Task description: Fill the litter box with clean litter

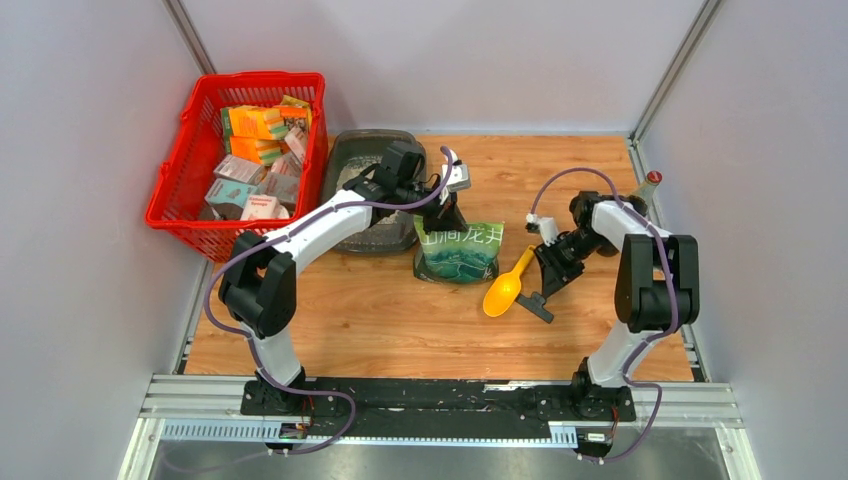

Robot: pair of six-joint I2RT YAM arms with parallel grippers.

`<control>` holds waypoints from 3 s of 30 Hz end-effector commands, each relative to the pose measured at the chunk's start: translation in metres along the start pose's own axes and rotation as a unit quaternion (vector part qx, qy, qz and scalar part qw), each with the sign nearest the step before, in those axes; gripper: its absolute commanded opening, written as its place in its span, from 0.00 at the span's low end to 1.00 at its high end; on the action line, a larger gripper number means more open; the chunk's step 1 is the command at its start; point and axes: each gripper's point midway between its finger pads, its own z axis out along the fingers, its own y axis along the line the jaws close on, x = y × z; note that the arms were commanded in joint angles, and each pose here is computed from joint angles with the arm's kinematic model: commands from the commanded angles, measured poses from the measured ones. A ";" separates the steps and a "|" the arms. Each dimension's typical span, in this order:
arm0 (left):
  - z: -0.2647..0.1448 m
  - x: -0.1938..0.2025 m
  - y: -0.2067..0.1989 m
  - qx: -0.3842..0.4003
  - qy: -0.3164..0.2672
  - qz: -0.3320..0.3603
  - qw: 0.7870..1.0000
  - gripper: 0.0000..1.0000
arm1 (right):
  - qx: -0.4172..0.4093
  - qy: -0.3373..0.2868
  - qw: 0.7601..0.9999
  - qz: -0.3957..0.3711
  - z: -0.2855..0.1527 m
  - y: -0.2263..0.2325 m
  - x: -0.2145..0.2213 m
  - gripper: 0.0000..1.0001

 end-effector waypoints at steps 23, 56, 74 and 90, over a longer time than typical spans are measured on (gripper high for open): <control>-0.005 -0.005 -0.008 0.004 0.003 0.001 1.000 0.00 | -0.029 0.000 0.999 -0.017 -0.010 0.025 0.010 0.00; 0.002 -0.030 -0.027 0.081 -0.051 -0.031 0.995 0.38 | 0.050 -0.121 0.951 -0.280 -0.103 0.113 -0.142 0.00; 0.023 -0.029 -0.022 0.117 -0.061 -0.043 0.990 0.33 | 0.036 -0.151 0.953 -0.262 -0.102 0.123 -0.156 0.00; 0.025 -0.032 -0.022 0.125 -0.066 -0.037 0.989 0.00 | -0.042 -0.192 0.960 -0.197 -0.120 0.113 -0.146 0.64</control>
